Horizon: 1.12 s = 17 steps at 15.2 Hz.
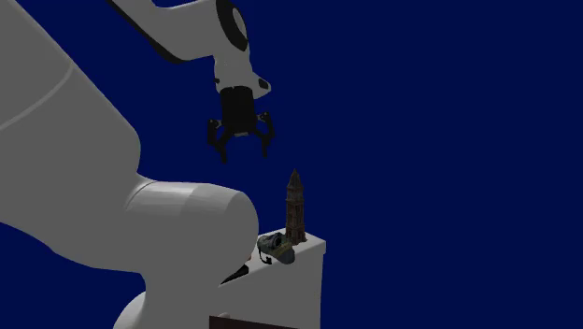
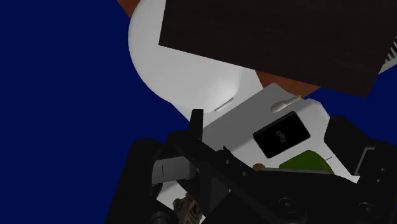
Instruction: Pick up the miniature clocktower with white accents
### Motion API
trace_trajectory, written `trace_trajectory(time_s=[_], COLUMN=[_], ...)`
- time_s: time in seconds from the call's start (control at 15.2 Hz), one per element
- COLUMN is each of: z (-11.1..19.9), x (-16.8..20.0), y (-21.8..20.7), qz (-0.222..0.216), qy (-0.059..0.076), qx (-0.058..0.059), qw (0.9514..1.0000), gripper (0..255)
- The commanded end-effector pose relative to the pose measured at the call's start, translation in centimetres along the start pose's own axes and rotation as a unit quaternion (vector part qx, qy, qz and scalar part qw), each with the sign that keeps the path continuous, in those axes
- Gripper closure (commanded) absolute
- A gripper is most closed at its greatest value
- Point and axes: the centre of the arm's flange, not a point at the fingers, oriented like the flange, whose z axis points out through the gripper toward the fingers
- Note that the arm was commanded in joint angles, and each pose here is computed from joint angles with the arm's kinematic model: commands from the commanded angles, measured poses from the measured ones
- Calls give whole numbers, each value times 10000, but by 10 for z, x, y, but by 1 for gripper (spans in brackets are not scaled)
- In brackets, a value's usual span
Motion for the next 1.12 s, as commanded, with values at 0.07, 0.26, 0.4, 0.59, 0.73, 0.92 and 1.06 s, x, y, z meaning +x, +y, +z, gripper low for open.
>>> trace_trajectory(time_s=[0.07,0.26,0.4,0.59,0.73,0.92,1.06], z=[5,18,26,37,44,53,59], x=[10,41,63,96,118,152,175], y=[-4,-14,-18,-23,-23,-21,-18], qz=[170,678,1016,1520,1854,2349,2676], qy=[61,244,365,546,666,844,961], qx=[-20,-79,-118,-177,-216,-274,-312], qw=[9998,9974,9941,9867,9802,9680,9582], gripper=[0,0,0,0,0,0,0])
